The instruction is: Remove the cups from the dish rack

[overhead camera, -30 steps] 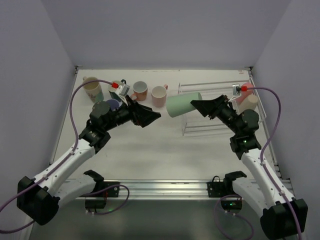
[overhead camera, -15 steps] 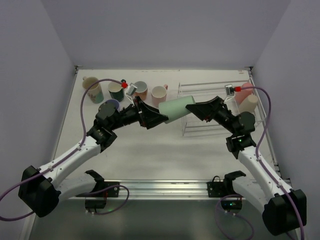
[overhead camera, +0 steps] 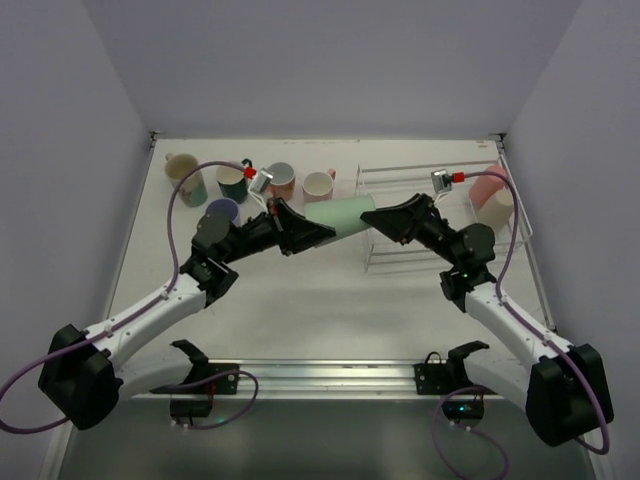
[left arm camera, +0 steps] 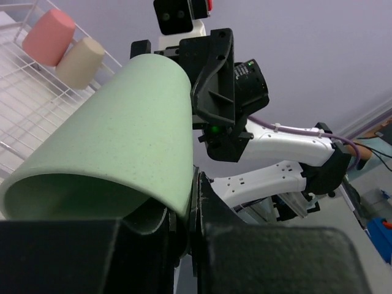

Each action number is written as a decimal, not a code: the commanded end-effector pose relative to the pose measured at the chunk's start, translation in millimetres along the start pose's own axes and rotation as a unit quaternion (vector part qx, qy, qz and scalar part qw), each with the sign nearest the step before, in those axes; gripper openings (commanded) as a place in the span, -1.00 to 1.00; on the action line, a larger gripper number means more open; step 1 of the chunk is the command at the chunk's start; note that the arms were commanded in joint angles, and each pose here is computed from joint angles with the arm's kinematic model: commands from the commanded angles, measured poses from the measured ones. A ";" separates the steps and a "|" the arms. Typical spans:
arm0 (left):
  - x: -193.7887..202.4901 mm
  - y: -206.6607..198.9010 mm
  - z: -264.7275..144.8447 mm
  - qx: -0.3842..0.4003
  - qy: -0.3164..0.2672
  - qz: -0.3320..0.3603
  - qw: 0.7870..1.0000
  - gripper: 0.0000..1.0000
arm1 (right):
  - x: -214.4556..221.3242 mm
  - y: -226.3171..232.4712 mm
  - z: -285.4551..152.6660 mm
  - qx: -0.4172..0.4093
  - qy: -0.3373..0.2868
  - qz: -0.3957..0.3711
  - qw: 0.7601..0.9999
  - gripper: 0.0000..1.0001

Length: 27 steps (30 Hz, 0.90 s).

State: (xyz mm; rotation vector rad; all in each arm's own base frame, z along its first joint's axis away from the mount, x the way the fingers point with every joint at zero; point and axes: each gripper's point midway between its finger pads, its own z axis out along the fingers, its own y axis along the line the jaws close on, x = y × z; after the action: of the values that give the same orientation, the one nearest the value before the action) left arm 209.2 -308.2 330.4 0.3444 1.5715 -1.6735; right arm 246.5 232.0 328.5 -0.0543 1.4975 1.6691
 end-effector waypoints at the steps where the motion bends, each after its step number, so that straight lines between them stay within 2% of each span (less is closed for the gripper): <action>1: -26.4 -29.1 -3.9 0.026 -0.057 0.057 0.996 -1.00 | 5.6 0.5 -0.7 -0.020 -0.002 -0.003 1.000 -0.03; 3: -32.0 -22.5 -4.7 -0.007 -0.064 0.065 0.996 -1.00 | 5.5 -0.8 -1.7 -0.021 -0.008 -0.004 1.000 0.18; 4: -35.5 -21.9 -6.4 -0.017 -0.067 0.083 0.994 -1.00 | 6.9 -2.7 -2.9 -0.019 -0.008 -0.002 1.000 0.45; 6: -43.5 -10.5 -7.3 -0.067 -0.064 0.107 0.990 -1.00 | 6.6 -3.3 -4.2 -0.016 -0.012 -0.005 1.000 0.75; 7: -46.8 -5.8 -8.9 -0.091 -0.061 0.117 0.987 -1.00 | 5.9 -3.0 -4.4 -0.015 -0.014 -0.010 1.000 0.98; 11: -68.7 29.1 -23.6 -0.241 -0.033 0.171 0.955 -1.00 | 8.5 -6.4 -10.6 0.006 -0.014 -0.023 1.000 0.98; 12: -80.4 34.6 -35.3 -0.298 -0.026 0.177 0.938 -1.00 | 9.3 -10.4 -11.8 0.020 -0.014 -0.023 0.999 0.98; 14: -89.1 53.4 -46.7 -0.361 0.001 0.202 0.910 -1.00 | 11.2 -20.7 -17.4 0.063 -0.008 -0.042 0.997 0.98; 15: -98.9 61.6 -60.7 -0.414 0.017 0.214 0.885 -1.00 | 7.2 -25.5 -19.6 0.082 -0.015 -0.063 0.995 0.98; 16: -107.8 68.9 -73.3 -0.446 0.021 0.216 0.868 -1.00 | 11.1 -30.5 -26.1 0.106 -0.009 -0.060 0.992 0.98; 18: -118.4 79.7 -95.5 -0.495 0.048 0.214 0.841 -1.00 | 8.4 -33.8 -31.0 0.131 -0.004 -0.098 0.987 0.98; 20: -141.5 83.9 -117.8 -0.530 0.041 0.209 0.821 -1.00 | 10.9 -40.1 -38.5 0.159 0.002 -0.106 0.982 0.98; 22: -143.6 99.0 -141.0 -0.575 0.065 0.197 0.791 -1.00 | 14.4 -39.1 -41.3 0.161 0.016 -0.118 0.980 0.98; 23: -150.2 96.0 -143.4 -0.582 0.065 0.198 0.786 -1.00 | 15.1 -38.2 -41.5 0.159 0.020 -0.120 0.980 0.98; 24: -141.9 106.4 -150.1 -0.601 0.091 0.186 0.772 -1.00 | 17.4 -37.7 -41.4 0.156 0.025 -0.119 0.980 0.98; 26: -141.5 107.9 -151.1 -0.607 0.103 0.177 0.768 -1.00 | 20.7 -37.6 -41.7 0.154 0.035 -0.116 0.981 0.98; 27: -134.4 114.8 -155.4 -0.618 0.123 0.166 0.759 -1.00 | 21.7 -39.2 -42.0 0.156 0.037 -0.116 0.980 0.98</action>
State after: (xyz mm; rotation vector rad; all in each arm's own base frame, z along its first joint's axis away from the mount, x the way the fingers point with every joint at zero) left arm 345.1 -125.0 325.1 0.0489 2.1383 -0.2251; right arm 236.3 206.7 274.6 -0.0727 1.6998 1.2963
